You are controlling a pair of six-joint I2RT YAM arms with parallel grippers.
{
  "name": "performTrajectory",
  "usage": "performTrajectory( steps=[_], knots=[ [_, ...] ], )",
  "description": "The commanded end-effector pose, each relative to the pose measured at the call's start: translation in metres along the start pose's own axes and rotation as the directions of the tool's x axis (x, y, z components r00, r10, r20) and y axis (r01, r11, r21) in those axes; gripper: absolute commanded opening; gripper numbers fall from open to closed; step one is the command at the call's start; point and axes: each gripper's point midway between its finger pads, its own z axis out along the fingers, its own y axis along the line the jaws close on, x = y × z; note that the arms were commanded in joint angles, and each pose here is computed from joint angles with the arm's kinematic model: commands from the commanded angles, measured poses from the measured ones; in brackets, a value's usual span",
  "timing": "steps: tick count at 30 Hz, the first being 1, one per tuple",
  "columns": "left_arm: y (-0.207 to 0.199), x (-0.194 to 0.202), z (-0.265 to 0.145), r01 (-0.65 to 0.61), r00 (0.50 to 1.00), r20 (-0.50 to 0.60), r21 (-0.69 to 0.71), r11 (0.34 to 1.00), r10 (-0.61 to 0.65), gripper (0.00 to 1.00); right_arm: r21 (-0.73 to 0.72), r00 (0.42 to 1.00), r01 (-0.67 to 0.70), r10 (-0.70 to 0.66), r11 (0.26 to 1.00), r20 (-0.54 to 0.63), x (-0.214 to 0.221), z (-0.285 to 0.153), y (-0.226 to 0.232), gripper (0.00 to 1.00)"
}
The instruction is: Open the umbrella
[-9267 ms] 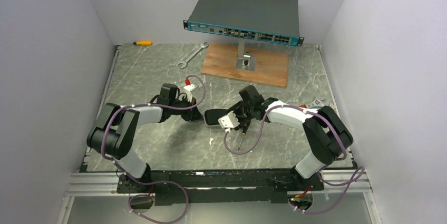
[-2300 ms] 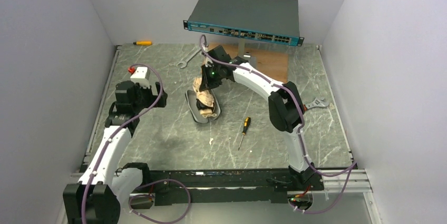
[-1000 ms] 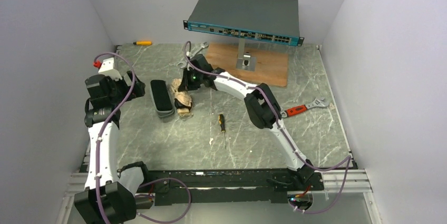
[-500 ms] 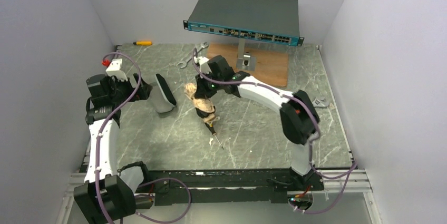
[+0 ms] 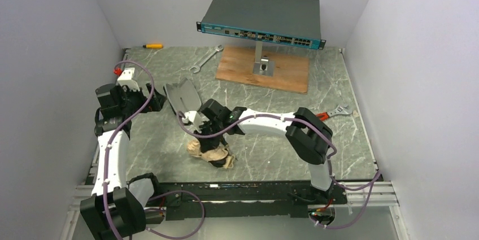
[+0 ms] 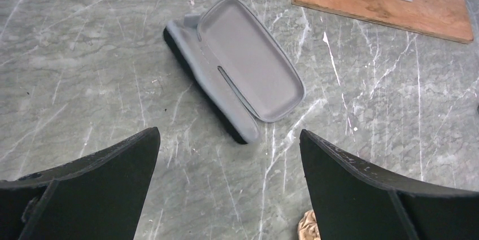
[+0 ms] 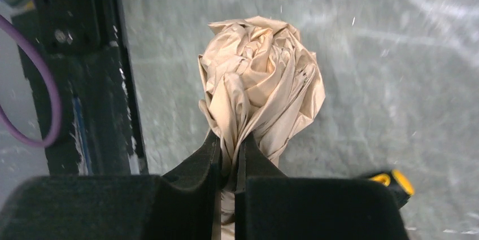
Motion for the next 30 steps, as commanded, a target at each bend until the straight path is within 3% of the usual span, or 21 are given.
performTrajectory(
  steps=[1,6,10,15,20,23,24,27,30],
  knots=[
    [-0.007,-0.014,-0.009,-0.066,0.997,0.051,0.018,0.998,0.065,1.0,0.072,0.996,0.061,-0.056,0.996,-0.067,0.035,-0.022,-0.033,0.0],
    [-0.008,-0.017,-0.007,-0.081,0.995,0.055,0.033,0.996,0.079,1.0,0.187,0.982,0.067,-0.031,0.98,-0.188,0.073,-0.061,-0.095,0.0],
    [-0.007,-0.021,-0.003,-0.153,0.988,0.044,0.057,0.987,0.151,1.0,0.344,0.981,0.046,0.023,0.938,-0.193,0.079,-0.11,-0.157,0.0],
    [-0.02,-0.024,-0.002,-0.305,0.951,0.097,0.153,0.94,0.292,1.0,0.314,0.997,0.036,-0.014,0.949,-0.073,0.038,-0.137,-0.139,0.0],
    [-0.074,-0.007,-0.02,-0.502,0.864,0.209,0.449,0.739,0.459,1.0,0.14,1.0,-0.018,0.015,0.99,0.026,0.007,-0.151,-0.094,0.0],
    [-0.107,0.019,-0.036,-0.607,0.778,0.291,0.578,0.545,0.557,1.0,0.044,0.994,-0.024,0.019,0.999,0.111,-0.019,-0.165,-0.066,0.0],
    [-0.117,0.026,-0.04,-0.673,0.712,0.351,0.586,0.45,0.608,1.0,0.015,0.99,-0.02,0.018,1.0,0.141,-0.028,-0.17,-0.058,0.0],
    [-0.143,0.041,-0.052,-0.777,0.575,0.466,0.569,0.271,0.672,1.0,-0.084,0.979,-0.016,0.033,0.996,0.202,-0.049,-0.181,-0.034,0.0],
    [-0.166,0.044,-0.057,-0.892,0.381,0.61,0.441,0.102,0.694,1.0,-0.206,0.969,-0.009,0.06,0.979,0.241,-0.059,-0.187,-0.01,0.0]
  ],
)
